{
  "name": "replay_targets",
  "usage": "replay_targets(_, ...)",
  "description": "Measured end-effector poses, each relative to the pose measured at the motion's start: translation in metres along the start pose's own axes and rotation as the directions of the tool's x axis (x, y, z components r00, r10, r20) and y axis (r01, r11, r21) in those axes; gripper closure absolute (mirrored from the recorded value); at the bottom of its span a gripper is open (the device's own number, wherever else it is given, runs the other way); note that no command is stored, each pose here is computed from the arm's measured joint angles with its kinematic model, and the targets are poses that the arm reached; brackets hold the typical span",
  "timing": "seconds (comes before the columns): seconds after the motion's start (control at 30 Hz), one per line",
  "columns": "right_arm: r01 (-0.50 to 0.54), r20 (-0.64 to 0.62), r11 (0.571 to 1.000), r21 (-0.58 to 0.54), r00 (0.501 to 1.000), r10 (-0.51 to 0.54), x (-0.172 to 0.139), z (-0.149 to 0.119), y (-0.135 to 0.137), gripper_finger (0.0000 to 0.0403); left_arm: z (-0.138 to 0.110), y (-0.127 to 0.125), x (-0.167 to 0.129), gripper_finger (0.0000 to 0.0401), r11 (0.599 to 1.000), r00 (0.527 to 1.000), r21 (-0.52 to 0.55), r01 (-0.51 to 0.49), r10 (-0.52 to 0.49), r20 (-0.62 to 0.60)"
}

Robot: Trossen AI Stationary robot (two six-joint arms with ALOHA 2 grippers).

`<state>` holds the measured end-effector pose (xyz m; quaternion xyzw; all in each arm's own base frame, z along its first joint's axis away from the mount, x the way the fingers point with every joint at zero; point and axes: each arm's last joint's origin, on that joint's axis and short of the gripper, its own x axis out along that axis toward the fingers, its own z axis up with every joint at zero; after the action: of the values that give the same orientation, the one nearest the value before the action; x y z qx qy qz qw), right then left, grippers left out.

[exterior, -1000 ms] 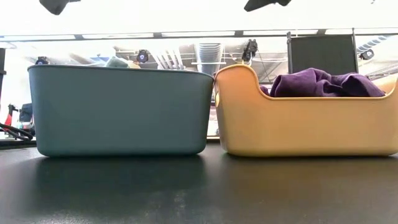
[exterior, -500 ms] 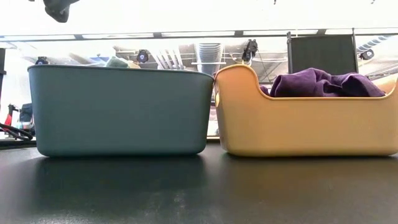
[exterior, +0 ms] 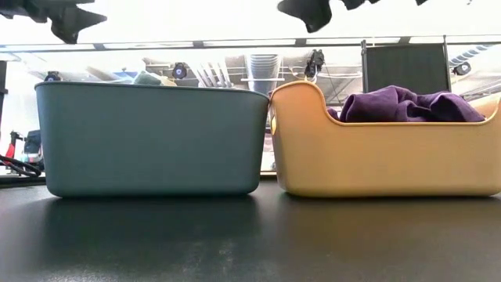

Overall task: Sort towels by color in basket
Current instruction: Return to Home Position

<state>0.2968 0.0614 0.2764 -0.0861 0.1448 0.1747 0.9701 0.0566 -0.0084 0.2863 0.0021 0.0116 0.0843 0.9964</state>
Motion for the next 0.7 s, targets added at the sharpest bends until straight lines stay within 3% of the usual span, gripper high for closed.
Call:
replay_targets(0.1, 0.011, -0.003, 0.998, 0.063, 1.0, -0.011, -0.011, -0.016, 0.001, 0.0079, -0.006, 0.004, -0.003, 0.0171, 0.998, 0.998, -0.007, -0.058, 0.058, -0.034)
replay_targets(0.2, 0.017, -0.013, 0.995, 0.097, 1.0, -0.016, -0.019, -0.026, 0.004, 0.0081, -0.005, 0.004, -0.004, 0.0171, 0.998, 0.999, -0.037, -0.046, 0.045, -0.023)
replay_targets(0.33, 0.046, 0.006, 0.998, 0.052, 0.999, -0.047, -0.023, -0.024, 0.003, 0.0082, -0.004, 0.003, -0.004, 0.0171, 0.999, 1.0, -0.054, -0.005, 0.004, -0.013)
replay_targets(0.43, 0.088, 0.002, 0.996, 0.005, 0.996, -0.088, -0.022, -0.025, 0.001, 0.0078, -0.003, 0.0, 0.0, 0.0171, 0.992, 1.0, -0.123, 0.009, -0.008, 0.016)
replay_targets(0.6, 0.133, 0.021, 0.989, -0.06, 0.991, -0.132, -0.02, -0.023, -0.001, 0.007, -0.005, -0.014, 0.012, 0.0171, 0.965, 0.973, -0.18, 0.194, -0.166, 0.158)
replay_targets(0.7, 0.158, 0.098, 0.986, -0.055, 0.984, -0.152, -0.021, -0.016, -0.004, 0.0065, -0.015, -0.02, 0.021, 0.0171, 0.956, 0.969, -0.205, 0.212, -0.178, 0.173)
